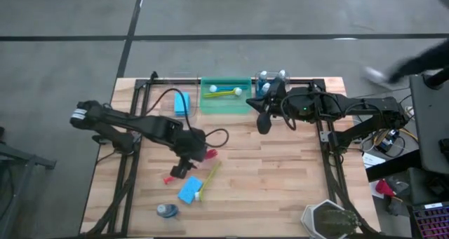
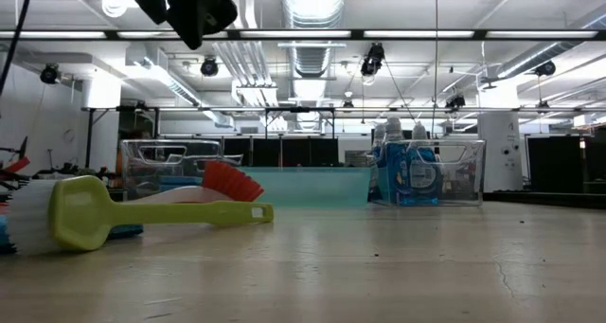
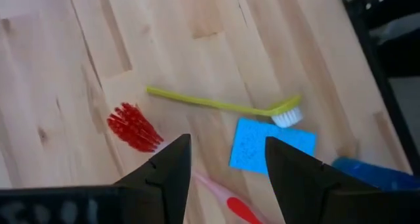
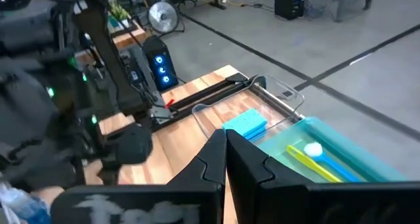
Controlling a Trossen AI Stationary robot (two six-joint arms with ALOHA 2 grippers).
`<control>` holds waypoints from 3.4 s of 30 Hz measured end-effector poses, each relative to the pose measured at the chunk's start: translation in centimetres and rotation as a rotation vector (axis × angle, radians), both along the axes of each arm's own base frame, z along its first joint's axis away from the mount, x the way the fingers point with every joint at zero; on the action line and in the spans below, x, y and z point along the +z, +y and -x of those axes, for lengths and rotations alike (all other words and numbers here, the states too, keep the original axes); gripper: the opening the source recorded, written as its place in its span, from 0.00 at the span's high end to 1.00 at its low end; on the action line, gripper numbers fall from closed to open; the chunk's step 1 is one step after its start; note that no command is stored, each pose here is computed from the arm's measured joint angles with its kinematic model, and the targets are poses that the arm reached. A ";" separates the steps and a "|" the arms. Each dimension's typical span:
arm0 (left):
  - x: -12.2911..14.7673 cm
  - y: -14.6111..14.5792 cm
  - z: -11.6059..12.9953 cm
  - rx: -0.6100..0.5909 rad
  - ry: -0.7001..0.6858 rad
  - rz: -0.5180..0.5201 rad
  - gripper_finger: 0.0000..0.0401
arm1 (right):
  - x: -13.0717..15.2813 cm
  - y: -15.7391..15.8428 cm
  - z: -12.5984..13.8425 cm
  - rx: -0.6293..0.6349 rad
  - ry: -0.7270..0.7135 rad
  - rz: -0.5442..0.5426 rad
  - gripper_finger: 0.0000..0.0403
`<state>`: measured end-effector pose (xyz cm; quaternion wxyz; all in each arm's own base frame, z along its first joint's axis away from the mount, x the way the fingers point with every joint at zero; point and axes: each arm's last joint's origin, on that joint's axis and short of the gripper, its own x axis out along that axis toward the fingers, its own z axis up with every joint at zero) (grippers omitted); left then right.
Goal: Pick & Place Kitchen Sink Supplies
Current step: Put the blue sponge wipe into the left transparent bin
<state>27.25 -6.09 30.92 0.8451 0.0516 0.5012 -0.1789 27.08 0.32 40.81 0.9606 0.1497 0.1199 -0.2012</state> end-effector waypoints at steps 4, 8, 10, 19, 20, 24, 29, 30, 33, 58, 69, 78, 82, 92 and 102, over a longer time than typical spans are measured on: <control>-1.1 -0.5 -0.6 -0.055 0.039 -0.009 0.54 | 0.0 0.1 0.0 0.001 -0.009 -0.018 0.98; -2.5 -1.3 -0.9 -0.122 0.087 -0.023 0.56 | 0.1 0.4 0.0 0.028 -0.013 -0.025 0.98; -3.5 -1.7 -0.9 -0.159 0.135 -0.044 0.57 | 0.1 0.4 0.0 0.029 -0.013 -0.025 0.98; -8.1 -3.1 -1.4 -0.216 0.181 -0.027 0.61 | 0.1 0.5 0.0 0.025 -0.025 -0.057 0.98; -8.5 -3.2 -1.4 -0.220 0.186 -0.028 0.61 | 0.1 0.5 0.0 0.026 -0.025 -0.057 0.98; -10.1 -3.7 -1.7 -0.234 0.181 -0.026 0.61 | 0.1 0.5 0.0 0.026 -0.025 -0.056 0.98; -12.1 -4.3 -1.7 -0.254 0.200 -0.030 0.62 | 0.1 0.5 0.0 0.026 -0.025 -0.057 0.98; -12.5 -4.3 -1.7 -0.255 0.212 -0.038 0.62 | 0.1 0.5 0.0 0.026 -0.026 -0.057 0.98; -13.2 -4.3 -1.8 -0.242 0.203 -0.077 0.62 | 0.1 0.5 -0.1 0.026 -0.028 -0.057 0.98; -12.9 -3.6 -1.5 -0.188 0.223 -0.098 0.99 | 0.3 0.4 -0.1 0.014 -0.046 -0.053 0.98; -6.9 -2.0 0.3 -0.128 0.193 -0.086 1.00 | 0.3 0.4 -0.1 0.012 -0.055 -0.054 0.98; -2.3 3.2 2.9 0.058 0.166 -0.115 1.00 | 0.6 0.4 -0.2 0.014 -0.083 -0.056 0.98; -0.6 6.2 4.4 0.149 0.155 -0.119 1.00 | 0.6 0.4 -0.2 0.014 -0.085 -0.056 0.98; 3.1 13.7 7.0 0.360 0.154 -0.277 1.00 | 0.7 0.4 -0.2 0.015 -0.098 -0.055 0.98; 4.5 21.1 8.6 0.449 0.132 -0.362 1.00 | -0.4 0.7 -0.5 0.024 -0.092 -0.062 0.98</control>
